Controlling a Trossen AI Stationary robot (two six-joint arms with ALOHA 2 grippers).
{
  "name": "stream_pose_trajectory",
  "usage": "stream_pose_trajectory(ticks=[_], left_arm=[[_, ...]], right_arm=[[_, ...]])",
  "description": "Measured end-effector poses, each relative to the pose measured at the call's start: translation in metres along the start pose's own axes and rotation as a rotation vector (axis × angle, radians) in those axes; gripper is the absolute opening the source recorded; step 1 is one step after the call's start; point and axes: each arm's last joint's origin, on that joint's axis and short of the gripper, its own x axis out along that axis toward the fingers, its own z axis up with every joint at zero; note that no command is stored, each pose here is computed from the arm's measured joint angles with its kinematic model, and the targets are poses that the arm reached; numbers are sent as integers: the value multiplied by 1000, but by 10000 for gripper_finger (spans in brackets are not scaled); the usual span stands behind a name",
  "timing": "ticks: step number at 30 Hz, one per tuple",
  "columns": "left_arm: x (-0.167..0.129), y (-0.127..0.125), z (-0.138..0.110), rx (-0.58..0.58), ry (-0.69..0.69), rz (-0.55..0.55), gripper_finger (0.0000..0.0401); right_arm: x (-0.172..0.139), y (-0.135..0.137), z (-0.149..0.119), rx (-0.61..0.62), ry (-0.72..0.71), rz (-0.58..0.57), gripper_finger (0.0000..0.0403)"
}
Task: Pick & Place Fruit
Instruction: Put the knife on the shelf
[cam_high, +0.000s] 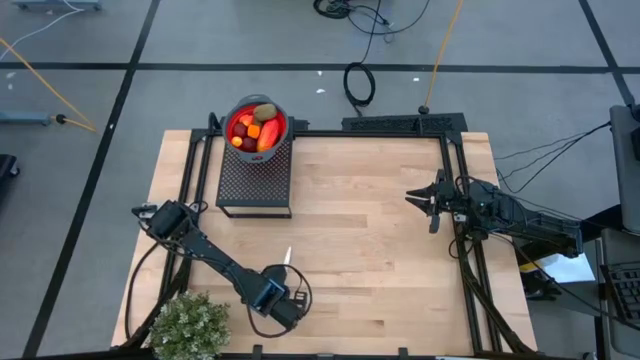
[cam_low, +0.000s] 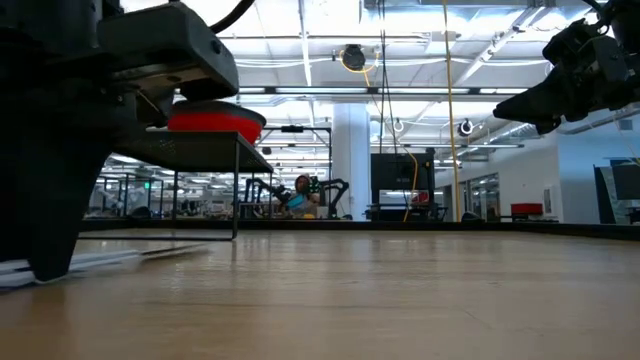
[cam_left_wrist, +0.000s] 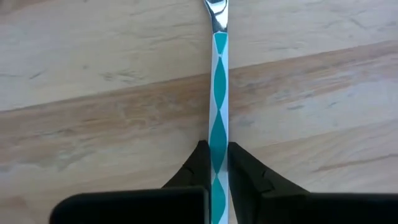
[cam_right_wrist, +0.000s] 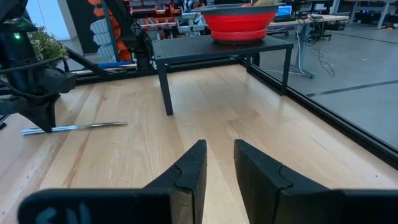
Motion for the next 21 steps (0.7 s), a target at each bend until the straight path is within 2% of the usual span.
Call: stream_pose_trajectory(ticks=[5,11,16,21], left_arm=[[-3,-3,-1,53,4,-15,8],[-9,-8,-1,95,1,-39,23],[-16,-16,-1,159,-81,-102,8],[-21,-21,3,198,-136,-132,19]], right_arm=[[0,0,0,0,0,0,73],[0,0,0,0,0,-1,73],[0,0,0,0,0,0,73],[0,0,0,0,0,0,73]])
